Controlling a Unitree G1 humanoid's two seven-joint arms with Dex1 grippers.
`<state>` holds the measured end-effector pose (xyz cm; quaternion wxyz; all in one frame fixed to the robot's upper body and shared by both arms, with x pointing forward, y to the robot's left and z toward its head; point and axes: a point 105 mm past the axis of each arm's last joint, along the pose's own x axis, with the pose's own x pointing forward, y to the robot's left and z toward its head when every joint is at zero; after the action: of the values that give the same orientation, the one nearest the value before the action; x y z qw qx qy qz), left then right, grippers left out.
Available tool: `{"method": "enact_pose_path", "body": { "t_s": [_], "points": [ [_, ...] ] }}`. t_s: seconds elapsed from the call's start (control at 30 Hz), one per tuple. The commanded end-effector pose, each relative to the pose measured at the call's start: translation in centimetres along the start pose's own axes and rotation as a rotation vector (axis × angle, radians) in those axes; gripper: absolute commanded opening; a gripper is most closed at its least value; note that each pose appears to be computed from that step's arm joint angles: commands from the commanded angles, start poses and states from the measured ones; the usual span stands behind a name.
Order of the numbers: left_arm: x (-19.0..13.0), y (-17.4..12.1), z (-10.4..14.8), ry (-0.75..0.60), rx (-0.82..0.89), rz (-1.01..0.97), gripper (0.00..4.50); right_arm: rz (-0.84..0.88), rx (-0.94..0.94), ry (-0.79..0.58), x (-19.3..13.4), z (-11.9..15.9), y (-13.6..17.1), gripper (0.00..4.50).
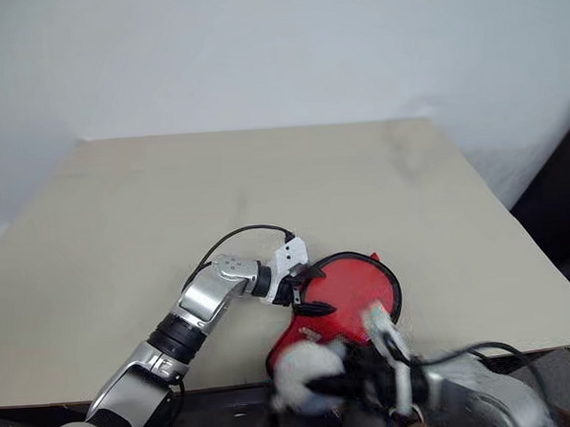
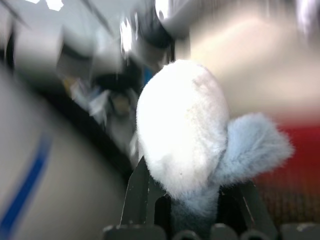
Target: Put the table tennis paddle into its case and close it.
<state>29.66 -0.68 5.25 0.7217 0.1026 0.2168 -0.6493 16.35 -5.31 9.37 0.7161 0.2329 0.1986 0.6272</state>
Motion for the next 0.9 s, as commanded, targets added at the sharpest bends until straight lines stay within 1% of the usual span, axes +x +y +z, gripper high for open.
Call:
{"method": "enact_pose_path", "body": {
  "t_s": [0.03, 0.2, 0.3, 0.37, 0.5, 0.67, 0.7, 0.73, 0.9],
  "points": [
    [-0.9, 0.2, 0.0, -0.022, -0.041, -0.006, 4.50, -0.081, 0.013, -0.046, 0.0, 1.1, -0.6, 0.36],
    [-1.7, -0.3, 1.1, -0.089, -0.098, -0.048, 4.50, -0.161, 0.026, -0.054, 0.2, 0.8, -1.7, 0.36],
    [-2.2, 0.6, 1.4, -0.105, -0.114, -0.008, 4.50, -0.202, 0.024, -0.047, 0.2, 0.4, -2.1, 0.36],
    [-3.0, 1.8, 2.3, -0.147, -0.156, 0.029, 4.50, -0.253, 0.014, -0.038, 0.2, 0.1, -2.9, 0.36],
    [-5.6, 5.1, 4.8, -0.278, -0.270, 0.122, 4.50, -0.301, -0.003, -0.032, 0.1, 0.1, -3.6, 0.36],
    [-7.7, 7.1, 5.6, -0.316, -0.272, 0.190, 4.50, -0.335, -0.010, -0.050, 0.1, 0.6, -4.3, 0.36],
    [-8.0, 7.3, 5.5, -0.316, -0.272, 0.200, 4.50, -0.340, -0.011, -0.054, 0.1, 0.7, -4.5, 1.08],
    [-8.1, 7.3, 5.4, -0.315, -0.271, 0.202, 4.50, -0.344, -0.019, -0.053, 0.1, 0.9, -4.6, 1.39],
    [-7.5, 6.3, 4.5, -0.291, -0.262, 0.158, 4.50, -0.368, -0.049, -0.072, 0.0, 1.7, -5.1, 3.24]
  ]
}}
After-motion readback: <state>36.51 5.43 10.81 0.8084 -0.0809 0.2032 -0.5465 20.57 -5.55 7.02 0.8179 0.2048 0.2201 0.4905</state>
